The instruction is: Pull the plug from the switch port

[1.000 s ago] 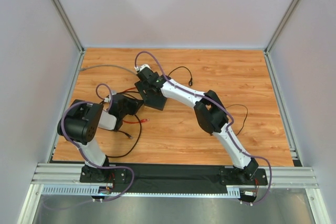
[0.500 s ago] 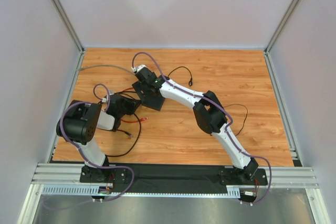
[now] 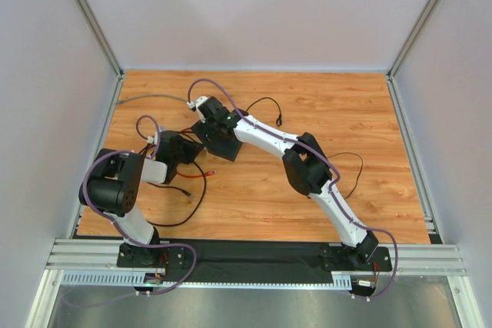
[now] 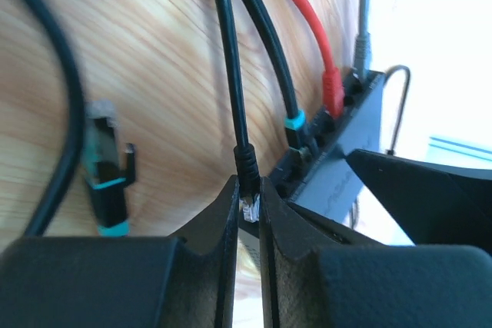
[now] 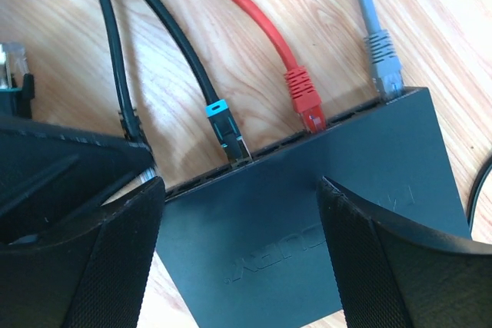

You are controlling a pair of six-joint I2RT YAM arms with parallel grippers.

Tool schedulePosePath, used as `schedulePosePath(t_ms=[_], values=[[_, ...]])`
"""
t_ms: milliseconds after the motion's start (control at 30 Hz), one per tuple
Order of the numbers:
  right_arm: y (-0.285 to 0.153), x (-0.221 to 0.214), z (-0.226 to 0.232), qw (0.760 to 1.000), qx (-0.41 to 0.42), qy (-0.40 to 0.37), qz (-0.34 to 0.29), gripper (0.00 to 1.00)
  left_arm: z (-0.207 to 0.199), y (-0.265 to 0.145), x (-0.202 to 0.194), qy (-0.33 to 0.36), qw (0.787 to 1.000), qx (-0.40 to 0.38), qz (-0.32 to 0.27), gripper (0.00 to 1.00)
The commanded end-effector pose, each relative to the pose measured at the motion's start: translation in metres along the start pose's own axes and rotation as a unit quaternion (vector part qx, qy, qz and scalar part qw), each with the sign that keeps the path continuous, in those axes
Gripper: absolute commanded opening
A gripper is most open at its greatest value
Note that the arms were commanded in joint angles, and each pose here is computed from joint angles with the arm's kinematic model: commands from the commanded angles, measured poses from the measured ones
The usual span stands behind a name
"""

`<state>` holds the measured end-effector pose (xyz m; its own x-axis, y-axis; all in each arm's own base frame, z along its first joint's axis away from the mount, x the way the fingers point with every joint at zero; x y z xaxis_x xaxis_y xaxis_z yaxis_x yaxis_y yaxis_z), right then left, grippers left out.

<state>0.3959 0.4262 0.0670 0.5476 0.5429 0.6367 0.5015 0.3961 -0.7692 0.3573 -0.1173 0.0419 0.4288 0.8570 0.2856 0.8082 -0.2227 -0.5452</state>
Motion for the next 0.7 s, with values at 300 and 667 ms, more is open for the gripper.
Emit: schedulePosePath(t_ms=[300,667], values=[[0.016,-0.041,0.014,0.996,0.063,-0.003,0.066,0.83,-0.004,-0.013,0.017,0.053,0.998,0.011,-0.033,0.0],[0.013,-0.033,0.01,0.995,0.082,0.033,0.05,0.83,-0.036,-0.068,0.051,0.138,0.984,0.015,-0.11,0.0]])
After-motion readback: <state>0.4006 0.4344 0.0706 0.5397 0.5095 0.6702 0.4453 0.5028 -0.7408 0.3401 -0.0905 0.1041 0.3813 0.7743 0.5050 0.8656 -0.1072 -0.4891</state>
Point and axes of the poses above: each gripper's point midway between its finger pads, its own y axis out along the fingers, its own z axis along the line the jaws close on, x = y × z, the point moved 3 cm from there along -y, back along the fingers, and after that the axes turned 2 degrees about y, right-handed, at the moved point
